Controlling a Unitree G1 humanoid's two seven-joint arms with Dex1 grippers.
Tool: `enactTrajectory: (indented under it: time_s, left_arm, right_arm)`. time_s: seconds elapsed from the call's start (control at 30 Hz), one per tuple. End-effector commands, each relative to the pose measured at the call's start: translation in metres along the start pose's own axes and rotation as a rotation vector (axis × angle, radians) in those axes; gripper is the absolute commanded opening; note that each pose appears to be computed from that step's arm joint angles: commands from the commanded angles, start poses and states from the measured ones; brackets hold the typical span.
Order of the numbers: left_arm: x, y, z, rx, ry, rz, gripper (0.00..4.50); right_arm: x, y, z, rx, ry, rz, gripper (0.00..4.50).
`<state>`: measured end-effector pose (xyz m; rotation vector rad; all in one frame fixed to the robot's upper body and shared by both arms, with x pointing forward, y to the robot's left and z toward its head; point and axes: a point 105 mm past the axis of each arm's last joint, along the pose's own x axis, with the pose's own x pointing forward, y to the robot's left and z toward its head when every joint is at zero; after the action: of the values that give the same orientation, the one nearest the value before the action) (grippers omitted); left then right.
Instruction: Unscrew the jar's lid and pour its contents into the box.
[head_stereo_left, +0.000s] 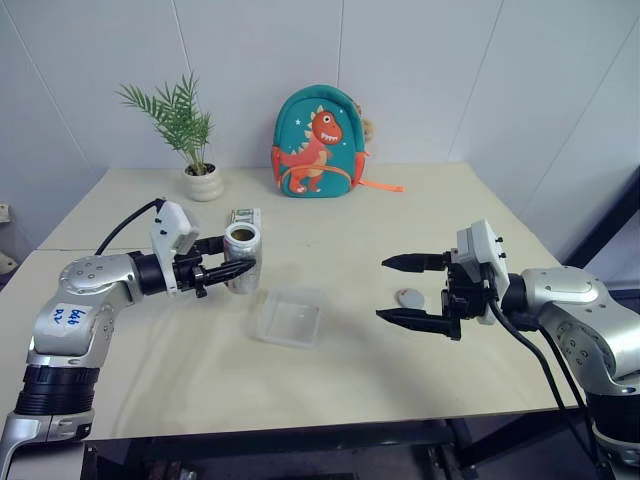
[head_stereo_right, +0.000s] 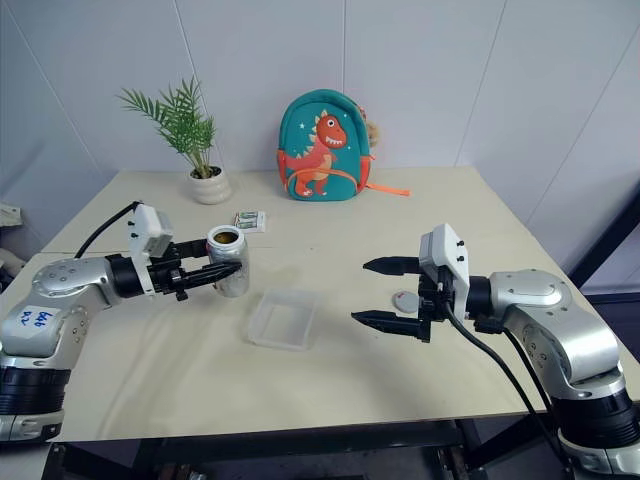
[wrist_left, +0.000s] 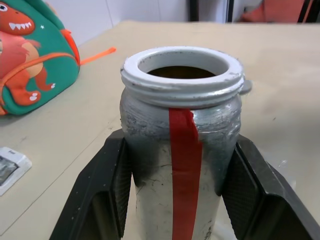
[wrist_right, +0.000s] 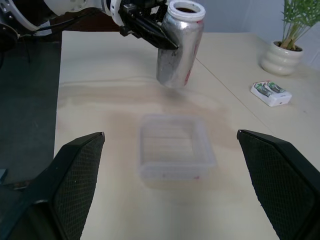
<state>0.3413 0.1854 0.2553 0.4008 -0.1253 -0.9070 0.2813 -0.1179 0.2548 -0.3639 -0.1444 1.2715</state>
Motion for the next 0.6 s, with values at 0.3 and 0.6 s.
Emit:
enactTrajectory:
  time_s: [0.3,0.6]
  left_arm:
    - [0.008,0.02,0.018,0.377,0.022,0.164,2.22]
    - [0.042,0.005,0.041,1.468,0.225,0.268,2.22]
  right_arm:
    - [0.001,0.0,0.004,-0.008,-0.055,-0.052,4.48]
    - [0.004,-0.005,0.002,0.022,-0.089,-0.101,4.48]
